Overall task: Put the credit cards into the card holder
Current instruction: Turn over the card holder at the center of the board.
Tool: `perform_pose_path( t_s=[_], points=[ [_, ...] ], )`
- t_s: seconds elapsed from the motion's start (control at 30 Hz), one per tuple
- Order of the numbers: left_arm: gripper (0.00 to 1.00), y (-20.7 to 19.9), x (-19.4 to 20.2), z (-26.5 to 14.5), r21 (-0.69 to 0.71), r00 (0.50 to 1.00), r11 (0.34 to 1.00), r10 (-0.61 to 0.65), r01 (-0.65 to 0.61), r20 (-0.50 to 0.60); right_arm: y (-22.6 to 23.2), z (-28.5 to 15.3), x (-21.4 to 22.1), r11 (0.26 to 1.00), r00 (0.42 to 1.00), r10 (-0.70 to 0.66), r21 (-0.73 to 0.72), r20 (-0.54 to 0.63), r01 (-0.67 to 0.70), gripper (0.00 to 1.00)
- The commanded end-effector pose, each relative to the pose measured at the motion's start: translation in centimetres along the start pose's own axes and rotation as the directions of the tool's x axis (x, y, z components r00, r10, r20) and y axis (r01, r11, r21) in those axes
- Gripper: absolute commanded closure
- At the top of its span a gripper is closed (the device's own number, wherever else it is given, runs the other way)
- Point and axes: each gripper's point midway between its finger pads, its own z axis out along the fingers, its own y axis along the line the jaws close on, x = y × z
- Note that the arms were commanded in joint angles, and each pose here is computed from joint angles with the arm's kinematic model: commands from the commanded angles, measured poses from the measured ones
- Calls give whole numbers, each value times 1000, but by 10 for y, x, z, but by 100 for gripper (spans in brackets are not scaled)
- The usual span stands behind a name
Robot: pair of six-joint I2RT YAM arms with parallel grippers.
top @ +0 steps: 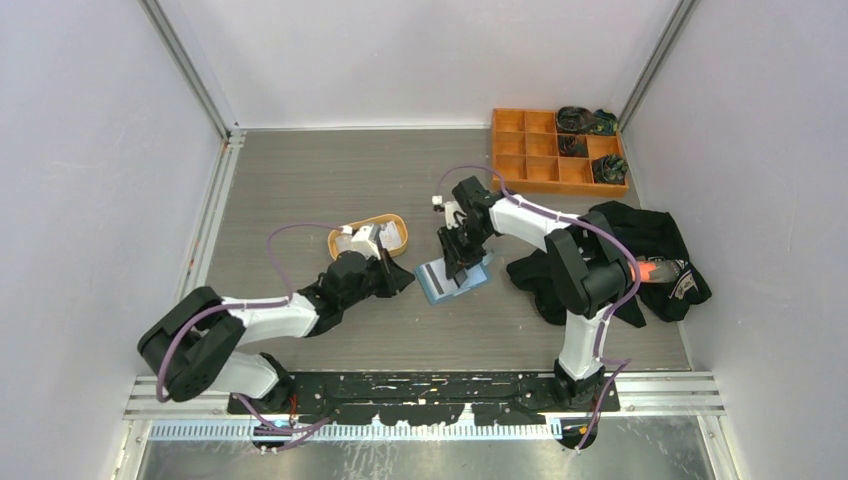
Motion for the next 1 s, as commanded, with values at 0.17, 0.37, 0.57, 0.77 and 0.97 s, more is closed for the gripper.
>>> perform_pose_path(
  t_s=[0.17,0.37,0.57,0.77,0.97],
  points=[
    [84,10,-17,-35,-63,995,995,81,-77,64,57,-31,-8,976,989,-130,-167,65,139,57],
    [72,15,-25,-55,-92,988,991,110,-100,104,58,-15,-2,973,994,-106,-204,24,109,56],
    [60,20,-28,-66,-109,983,988,121,-106,139,63,-5,2,963,997,-73,-261,-14,67,56],
    [52,20,-32,-67,-116,979,987,132,-114,157,66,7,10,949,995,-62,-314,-74,36,57],
    [40,28,-49,-71,-199,961,961,224,-190,162,89,-36,1,896,972,-231,-383,33,226,56]
  ],
)
